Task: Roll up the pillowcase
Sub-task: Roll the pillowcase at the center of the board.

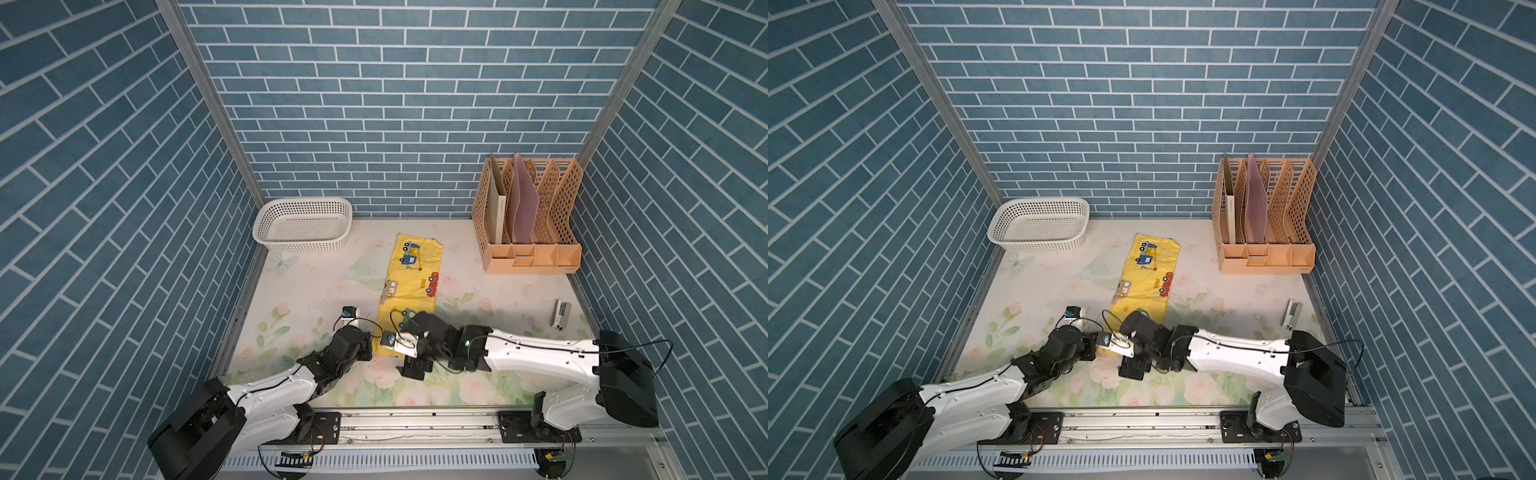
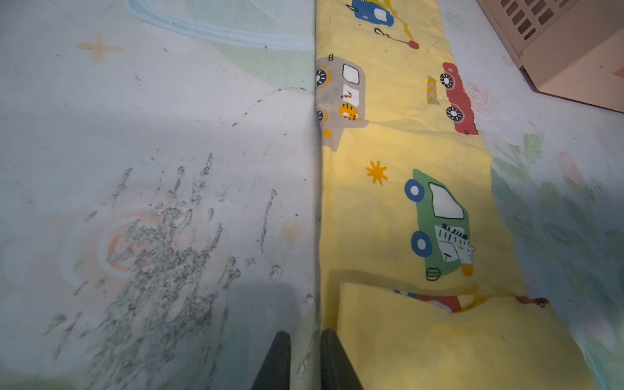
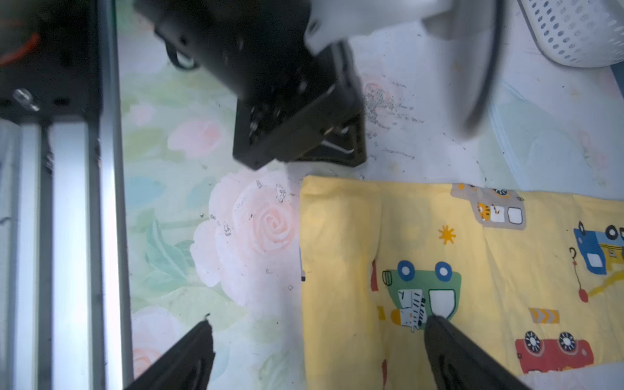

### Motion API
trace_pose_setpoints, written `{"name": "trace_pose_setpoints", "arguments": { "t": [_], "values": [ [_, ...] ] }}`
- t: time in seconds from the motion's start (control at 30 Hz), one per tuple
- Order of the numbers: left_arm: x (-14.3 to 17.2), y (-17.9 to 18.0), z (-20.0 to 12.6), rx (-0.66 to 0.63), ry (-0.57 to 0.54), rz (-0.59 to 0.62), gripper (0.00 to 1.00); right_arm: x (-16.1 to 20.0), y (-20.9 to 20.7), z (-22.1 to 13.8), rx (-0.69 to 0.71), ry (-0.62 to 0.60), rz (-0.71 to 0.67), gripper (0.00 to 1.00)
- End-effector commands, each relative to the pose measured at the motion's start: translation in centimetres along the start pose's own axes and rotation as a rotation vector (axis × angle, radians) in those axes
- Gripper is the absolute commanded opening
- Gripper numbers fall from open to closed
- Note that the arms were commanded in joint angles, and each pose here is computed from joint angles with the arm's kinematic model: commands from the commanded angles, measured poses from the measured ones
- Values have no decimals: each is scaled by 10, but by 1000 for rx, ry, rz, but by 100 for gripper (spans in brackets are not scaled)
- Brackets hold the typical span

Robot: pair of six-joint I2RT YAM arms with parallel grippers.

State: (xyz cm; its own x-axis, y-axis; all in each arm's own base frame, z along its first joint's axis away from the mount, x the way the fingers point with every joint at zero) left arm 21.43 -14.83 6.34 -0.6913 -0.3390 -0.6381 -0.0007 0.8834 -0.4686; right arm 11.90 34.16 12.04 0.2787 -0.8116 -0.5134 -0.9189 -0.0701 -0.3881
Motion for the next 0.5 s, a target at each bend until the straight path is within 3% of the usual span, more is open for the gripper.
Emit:
{"name": "trace_pose_setpoints", "arguments": {
  "t": [0.0,0.17,0.3,0.47],
  "values": [
    [-15,4,-5,-16,-48,-66,23,2,-1,5,197,-21,32,94],
    [-17,3,-11,118,-49,-159,24,6,9,19,267,-26,6,81],
    [-17,-5,-17,206,-37,-161,31,14,9,29,305,-9,-1,69],
    [-21,-1,-19,188,-39,-159,36,31,17,51,287,83,-60,54]
  ]
}}
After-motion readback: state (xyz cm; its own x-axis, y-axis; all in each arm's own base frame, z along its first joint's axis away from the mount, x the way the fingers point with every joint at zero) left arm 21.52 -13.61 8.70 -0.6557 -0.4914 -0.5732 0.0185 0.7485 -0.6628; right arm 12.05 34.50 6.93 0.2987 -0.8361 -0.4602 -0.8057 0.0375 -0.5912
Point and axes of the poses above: each gripper's point midway between its finger pads, its own z axis out along the fingers, its own y axis along the line the jaws close on, x = y × z, the point moved 3 cm from there along -z, back along the fingers, and after that the axes turned 12 degrees about -z, right-handed, at the moved point
